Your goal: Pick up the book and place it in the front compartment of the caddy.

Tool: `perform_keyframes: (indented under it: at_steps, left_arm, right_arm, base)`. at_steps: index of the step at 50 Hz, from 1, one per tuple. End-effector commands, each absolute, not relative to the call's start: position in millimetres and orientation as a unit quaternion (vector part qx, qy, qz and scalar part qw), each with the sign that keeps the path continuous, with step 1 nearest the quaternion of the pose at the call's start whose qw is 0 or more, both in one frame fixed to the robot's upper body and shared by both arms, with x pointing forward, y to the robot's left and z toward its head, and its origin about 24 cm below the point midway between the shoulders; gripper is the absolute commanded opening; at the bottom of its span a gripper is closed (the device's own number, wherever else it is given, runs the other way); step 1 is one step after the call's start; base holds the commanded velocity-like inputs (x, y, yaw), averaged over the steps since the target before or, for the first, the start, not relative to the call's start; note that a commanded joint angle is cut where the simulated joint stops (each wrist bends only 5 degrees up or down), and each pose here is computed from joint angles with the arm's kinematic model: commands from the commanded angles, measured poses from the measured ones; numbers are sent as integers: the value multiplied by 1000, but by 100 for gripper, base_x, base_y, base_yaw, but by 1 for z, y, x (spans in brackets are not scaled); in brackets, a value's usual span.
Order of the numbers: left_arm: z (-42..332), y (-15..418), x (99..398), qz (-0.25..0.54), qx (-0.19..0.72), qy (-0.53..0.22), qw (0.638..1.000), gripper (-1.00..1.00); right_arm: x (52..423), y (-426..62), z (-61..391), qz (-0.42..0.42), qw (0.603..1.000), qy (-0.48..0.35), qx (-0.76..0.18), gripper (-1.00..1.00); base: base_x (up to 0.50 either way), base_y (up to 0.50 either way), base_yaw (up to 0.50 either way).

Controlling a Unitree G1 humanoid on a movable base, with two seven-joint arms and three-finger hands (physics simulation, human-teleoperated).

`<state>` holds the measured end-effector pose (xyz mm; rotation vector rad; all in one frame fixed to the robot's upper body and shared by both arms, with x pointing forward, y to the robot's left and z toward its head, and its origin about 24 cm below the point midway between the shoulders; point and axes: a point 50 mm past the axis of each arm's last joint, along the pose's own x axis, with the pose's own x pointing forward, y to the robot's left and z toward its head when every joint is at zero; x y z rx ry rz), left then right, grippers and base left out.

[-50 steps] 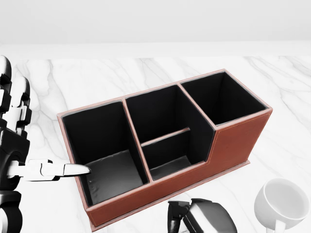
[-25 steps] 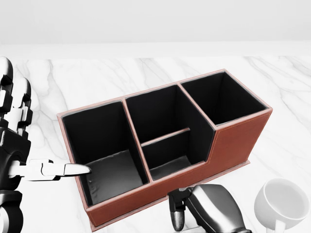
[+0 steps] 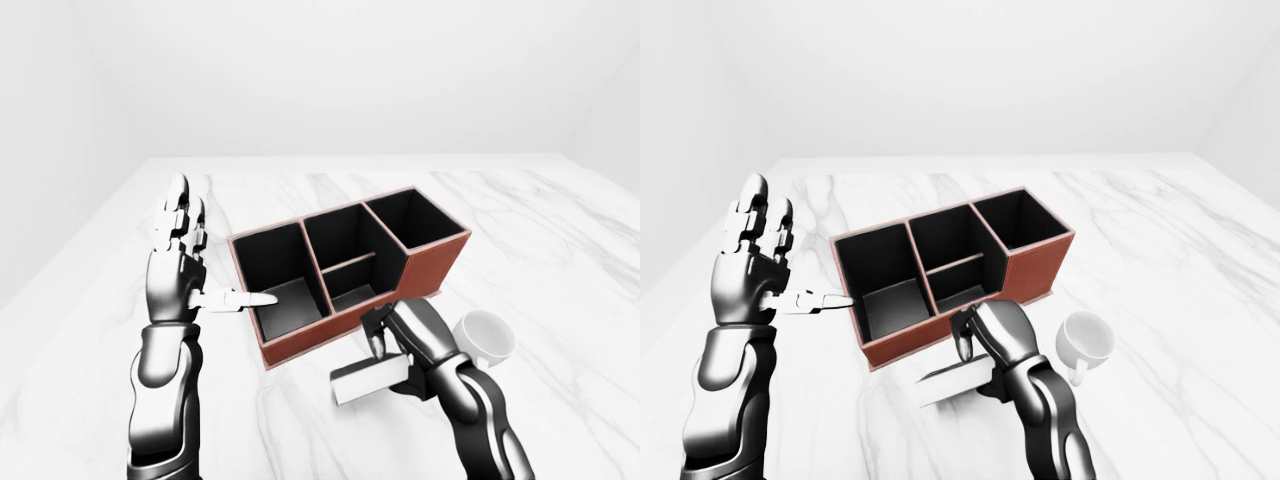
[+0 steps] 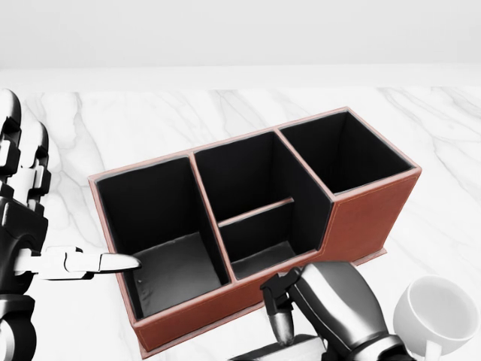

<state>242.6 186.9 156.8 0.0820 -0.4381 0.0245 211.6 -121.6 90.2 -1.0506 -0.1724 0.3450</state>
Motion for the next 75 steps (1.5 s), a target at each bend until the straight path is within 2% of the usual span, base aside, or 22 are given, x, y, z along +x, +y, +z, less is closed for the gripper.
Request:
perform_keyframes:
  at_steps: [1, 26, 40, 62, 75]
  left_arm:
    - [155, 187, 244, 12, 40, -214, 976, 100]
    - [155, 187, 243, 12, 41, -213, 976, 100]
    - [153, 187, 244, 12, 41, -209, 977, 100]
    - [152, 187, 245, 13, 42, -207, 977, 100]
    - [152, 186, 244, 12, 43, -207, 977, 100]
  right_arm:
    - [216, -122, 111, 152, 855, -119, -481, -100]
    - [227, -124, 149, 142, 845, -179, -483, -100]
    - [244, -133, 172, 129, 872, -167, -443, -100]
    - [252, -124, 210, 162, 852, -240, -436, -100]
    - [257, -120, 218, 170, 847, -254, -436, -100]
  base:
    - [0, 0, 0]
    - [0, 0, 0]
    - [0, 0, 0]
    - [0, 0, 0]
    - [0, 0, 0]
